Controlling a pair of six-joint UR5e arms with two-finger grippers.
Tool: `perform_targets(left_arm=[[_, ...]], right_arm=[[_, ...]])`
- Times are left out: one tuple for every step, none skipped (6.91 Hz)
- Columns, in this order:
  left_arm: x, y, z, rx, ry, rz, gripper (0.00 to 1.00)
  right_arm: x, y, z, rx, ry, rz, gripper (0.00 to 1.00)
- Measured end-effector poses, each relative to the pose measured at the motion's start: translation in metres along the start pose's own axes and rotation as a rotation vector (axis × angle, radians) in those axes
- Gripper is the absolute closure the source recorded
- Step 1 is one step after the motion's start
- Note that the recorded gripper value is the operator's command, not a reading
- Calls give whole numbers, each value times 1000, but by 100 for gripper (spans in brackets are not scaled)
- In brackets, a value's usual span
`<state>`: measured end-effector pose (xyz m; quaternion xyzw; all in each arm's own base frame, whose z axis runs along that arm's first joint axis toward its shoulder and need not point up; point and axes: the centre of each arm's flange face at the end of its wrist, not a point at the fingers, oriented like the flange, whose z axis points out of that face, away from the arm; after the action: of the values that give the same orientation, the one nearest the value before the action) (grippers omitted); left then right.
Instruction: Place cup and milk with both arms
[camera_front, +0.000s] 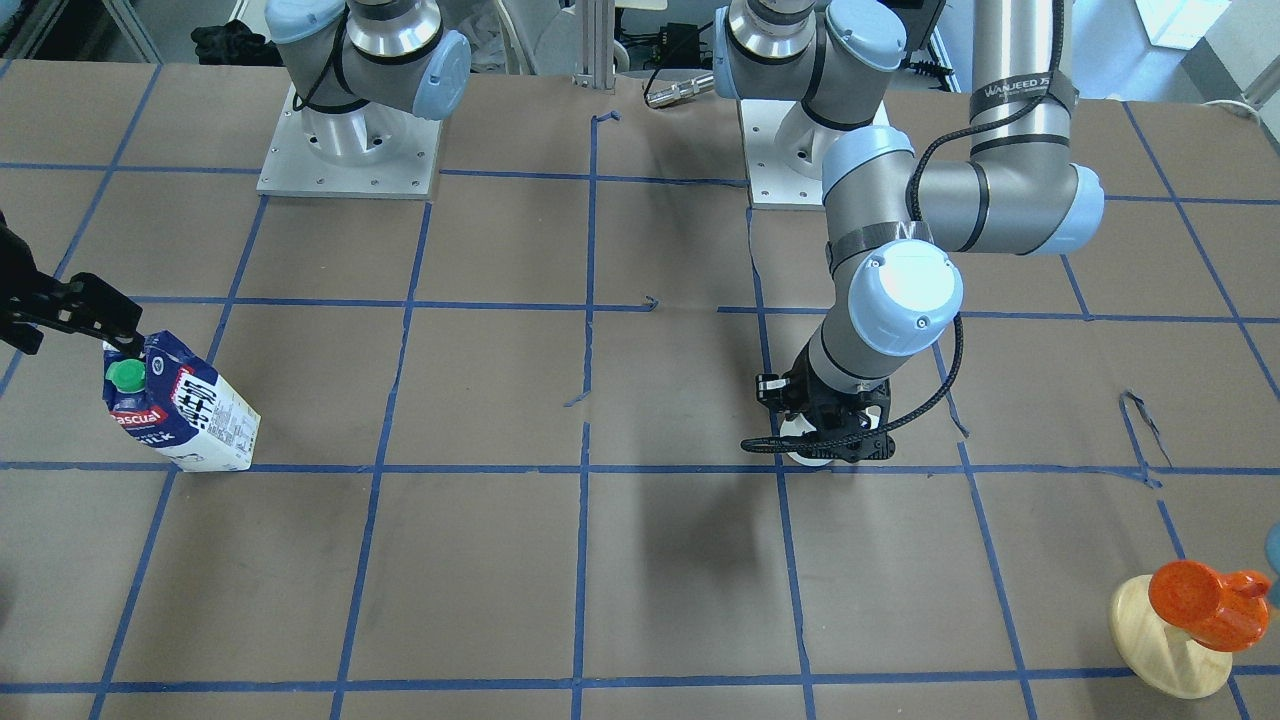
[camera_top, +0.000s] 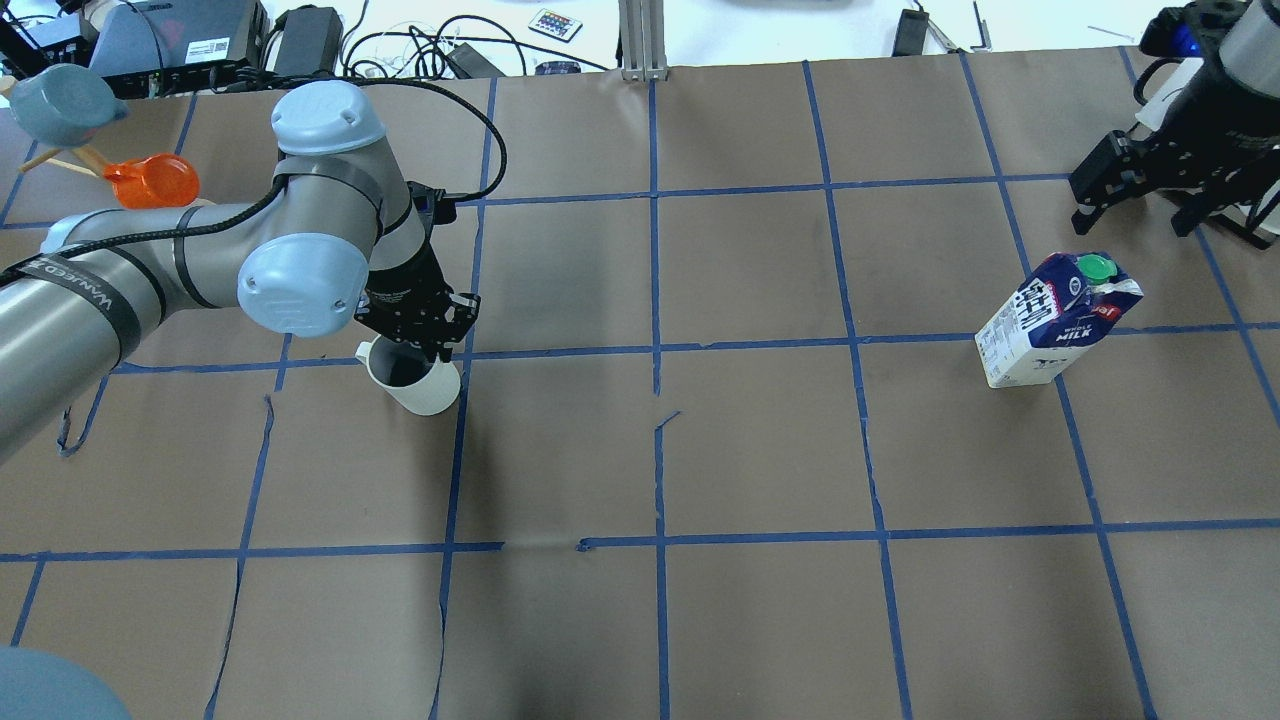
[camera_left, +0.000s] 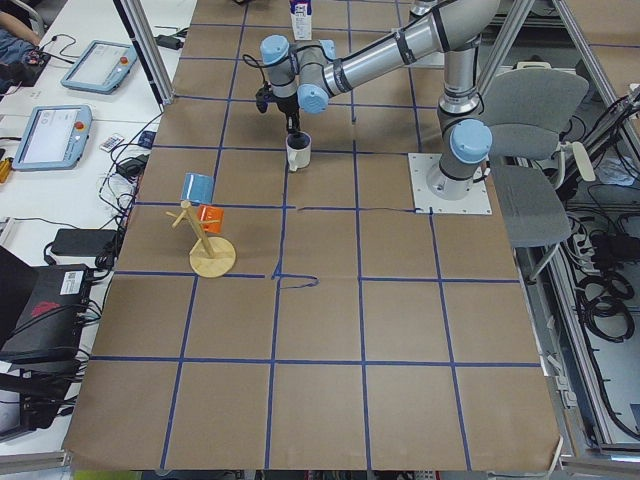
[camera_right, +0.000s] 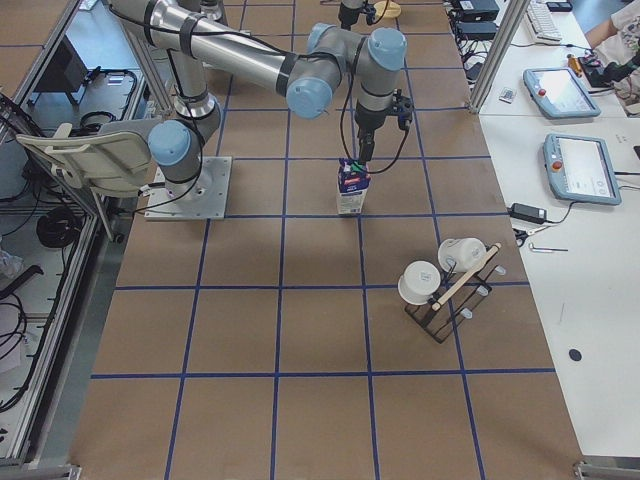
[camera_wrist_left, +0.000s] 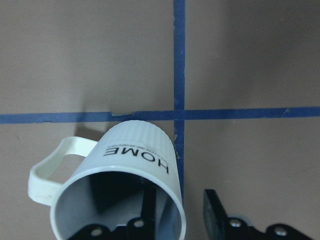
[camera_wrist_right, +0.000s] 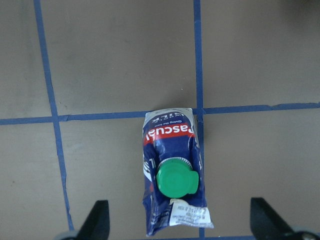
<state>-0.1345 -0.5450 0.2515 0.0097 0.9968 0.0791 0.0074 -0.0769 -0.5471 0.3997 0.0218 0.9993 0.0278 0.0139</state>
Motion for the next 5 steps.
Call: perform_targets(left_arm=[[2, 0, -4, 9, -1, -6, 100], [12, -1, -12, 32, -2, -25, 100], [39, 0, -24, 60, -1, -53, 100], [78, 4, -37, 87, 3, -83, 100], [121, 13, -44, 102, 17, -112, 100]], right_arm=[[3, 1, 17, 7, 3, -10, 0], [3, 2, 29, 15, 7, -22, 0], [2, 4, 38, 18, 7, -47, 0], [1, 7, 48, 9, 3, -84, 0], [-1, 9, 56, -2, -3, -106, 0]])
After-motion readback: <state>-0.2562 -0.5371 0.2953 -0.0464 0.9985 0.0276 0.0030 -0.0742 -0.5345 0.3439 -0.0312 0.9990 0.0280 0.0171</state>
